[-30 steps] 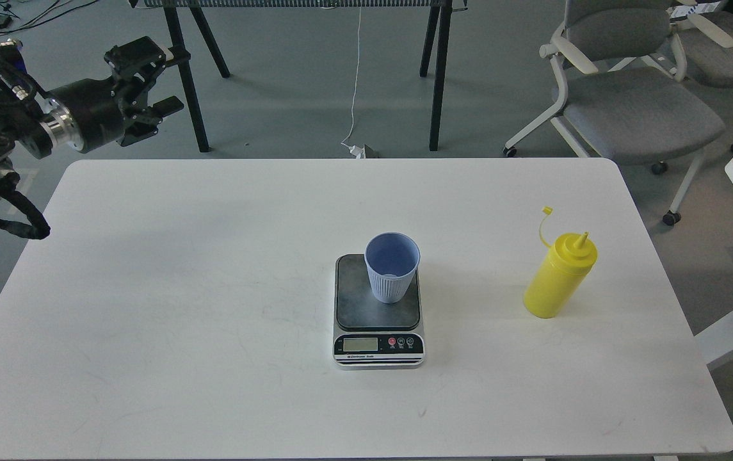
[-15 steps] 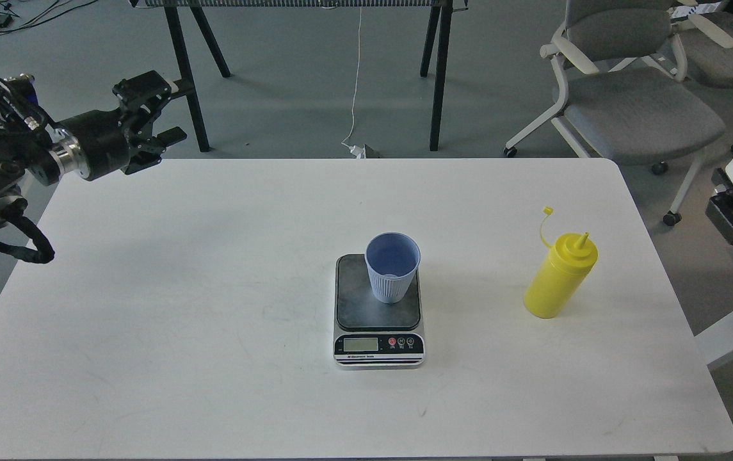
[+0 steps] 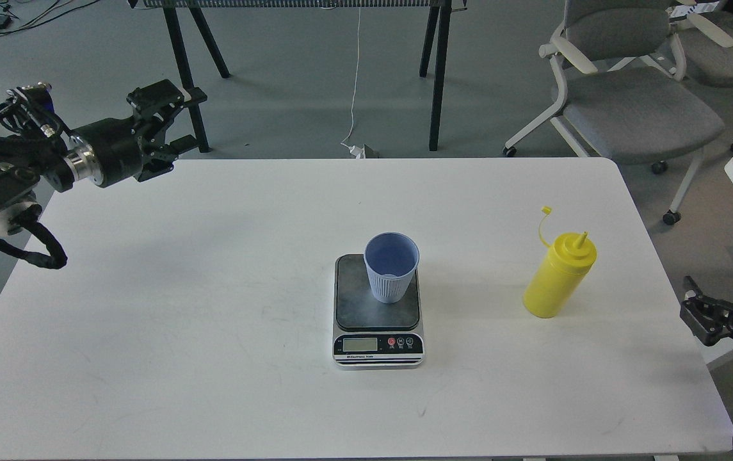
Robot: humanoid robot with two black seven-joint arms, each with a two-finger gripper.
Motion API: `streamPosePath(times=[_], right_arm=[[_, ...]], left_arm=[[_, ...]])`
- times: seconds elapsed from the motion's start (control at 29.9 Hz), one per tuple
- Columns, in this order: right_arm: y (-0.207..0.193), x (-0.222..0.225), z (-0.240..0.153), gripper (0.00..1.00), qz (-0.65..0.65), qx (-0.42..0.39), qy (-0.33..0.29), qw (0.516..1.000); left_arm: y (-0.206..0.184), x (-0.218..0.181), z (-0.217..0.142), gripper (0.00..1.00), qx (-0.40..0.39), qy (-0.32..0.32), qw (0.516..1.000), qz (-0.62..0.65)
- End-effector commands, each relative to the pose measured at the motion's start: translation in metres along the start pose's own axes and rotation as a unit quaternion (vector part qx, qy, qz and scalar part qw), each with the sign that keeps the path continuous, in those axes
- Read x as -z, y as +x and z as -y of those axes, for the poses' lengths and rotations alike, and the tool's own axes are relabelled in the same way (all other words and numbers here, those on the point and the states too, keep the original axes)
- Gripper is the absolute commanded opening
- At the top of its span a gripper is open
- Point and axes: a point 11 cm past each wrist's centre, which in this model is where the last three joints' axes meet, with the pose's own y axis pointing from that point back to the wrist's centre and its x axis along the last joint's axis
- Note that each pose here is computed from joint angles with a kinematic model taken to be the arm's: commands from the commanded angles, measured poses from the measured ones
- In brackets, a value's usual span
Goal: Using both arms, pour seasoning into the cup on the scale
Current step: 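Bring the right gripper in low toward the yellow bottle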
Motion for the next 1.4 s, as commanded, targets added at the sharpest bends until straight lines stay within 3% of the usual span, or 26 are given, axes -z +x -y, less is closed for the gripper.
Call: streamPosePath(times=[0.0, 0.7, 1.37], right_arm=[[0.007, -0.025, 0.003, 0.99, -0.001, 0.007, -0.023, 1.000], [0.028, -0.113, 0.013, 0.99, -0.014, 0.033, -0.089, 0.995], [0.021, -0.126, 0.039, 0.99, -0.043, 0.055, -0.092, 0.993]], left_arm=[[0.000, 0.003, -0.001, 0.99, 0.000, 0.003, 1.000, -0.001], [-0.002, 0.015, -0.006, 0.99, -0.002, 0.015, 1.000, -0.007], [-0.006, 0.021, -0.007, 0.99, -0.001, 0.019, 1.000, -0.012]])
